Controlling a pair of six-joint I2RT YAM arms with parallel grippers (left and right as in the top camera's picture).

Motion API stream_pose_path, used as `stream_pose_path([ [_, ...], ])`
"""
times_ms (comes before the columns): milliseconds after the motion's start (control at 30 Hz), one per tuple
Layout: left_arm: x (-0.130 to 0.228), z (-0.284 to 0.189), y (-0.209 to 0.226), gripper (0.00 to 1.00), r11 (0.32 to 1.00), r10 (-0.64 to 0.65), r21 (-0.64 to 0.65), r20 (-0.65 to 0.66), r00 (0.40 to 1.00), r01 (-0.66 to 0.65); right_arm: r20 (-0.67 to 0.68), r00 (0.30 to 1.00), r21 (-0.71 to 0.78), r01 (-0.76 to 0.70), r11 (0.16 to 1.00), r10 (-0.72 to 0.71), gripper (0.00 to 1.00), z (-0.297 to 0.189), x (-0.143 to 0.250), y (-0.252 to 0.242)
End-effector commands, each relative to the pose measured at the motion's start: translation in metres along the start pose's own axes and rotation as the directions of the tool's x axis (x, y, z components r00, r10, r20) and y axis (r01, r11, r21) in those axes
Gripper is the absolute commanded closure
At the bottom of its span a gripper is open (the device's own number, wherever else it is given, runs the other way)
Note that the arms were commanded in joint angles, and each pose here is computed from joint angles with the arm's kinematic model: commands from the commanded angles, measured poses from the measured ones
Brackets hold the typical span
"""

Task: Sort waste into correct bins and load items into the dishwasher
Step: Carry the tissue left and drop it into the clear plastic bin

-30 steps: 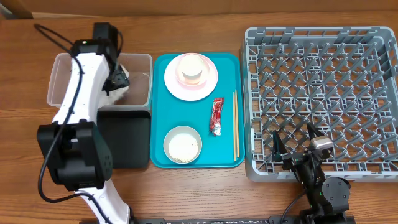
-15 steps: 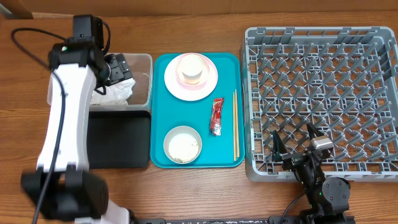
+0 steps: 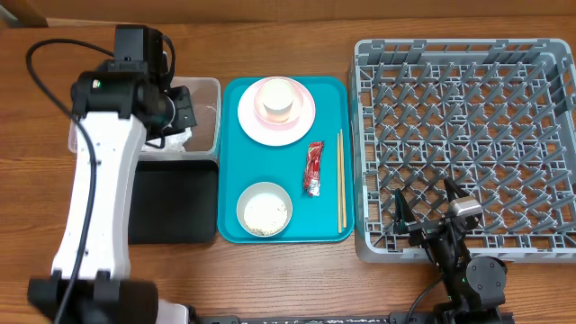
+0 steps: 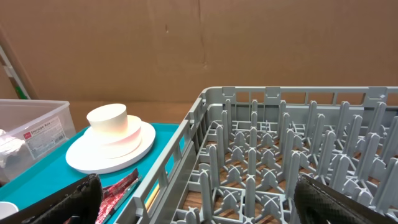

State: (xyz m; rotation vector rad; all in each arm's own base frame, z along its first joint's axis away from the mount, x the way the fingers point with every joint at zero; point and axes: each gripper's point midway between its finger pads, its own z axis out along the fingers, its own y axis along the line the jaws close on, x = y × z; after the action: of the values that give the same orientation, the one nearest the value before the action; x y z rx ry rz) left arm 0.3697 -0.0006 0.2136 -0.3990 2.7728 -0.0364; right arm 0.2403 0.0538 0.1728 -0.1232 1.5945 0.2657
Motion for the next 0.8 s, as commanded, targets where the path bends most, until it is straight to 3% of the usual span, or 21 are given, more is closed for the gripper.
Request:
stream_pose_path([
  [0, 0.004, 0.042, 0.022, 0.96, 0.997, -0.04, -0.077, -0.111, 0.993, 0.032, 0.004, 1.0, 0.002, 0.008, 1.0, -0.008, 0.0, 0.0, 0.002, -0.001],
  [100, 0.011, 0.084, 0.038, 0.96, 0.991, -0.077, -0.126, -0.22, 0.973, 0.05, 0.004, 1.0, 0.002, 0.008, 1.0, -0.008, 0.0, 0.0, 0.002, -0.001],
  [300, 0.019, 0.131, 0.063, 0.96, 0.981, -0.14, -0.172, -0.314, 0.939, 0.089, 0.004, 1.0, 0.002, 0.008, 1.0, -0.008, 0.0, 0.0, 0.002, -0.001],
  [633, 0.004, 0.144, 0.089, 0.96, 0.97, -0.204, -0.185, -0.274, 0.94, 0.156, 0.004, 1.0, 0.002, 0.008, 1.0, -0.008, 0.0, 0.0, 0.002, -0.001],
  [767, 0.0, 0.142, 0.093, 0.79, 0.971, -0.199, -0.183, -0.267, 0.943, 0.153, 0.004, 1.0, 0.002, 0.008, 1.0, -0.008, 0.0, 0.0, 0.002, -0.001],
])
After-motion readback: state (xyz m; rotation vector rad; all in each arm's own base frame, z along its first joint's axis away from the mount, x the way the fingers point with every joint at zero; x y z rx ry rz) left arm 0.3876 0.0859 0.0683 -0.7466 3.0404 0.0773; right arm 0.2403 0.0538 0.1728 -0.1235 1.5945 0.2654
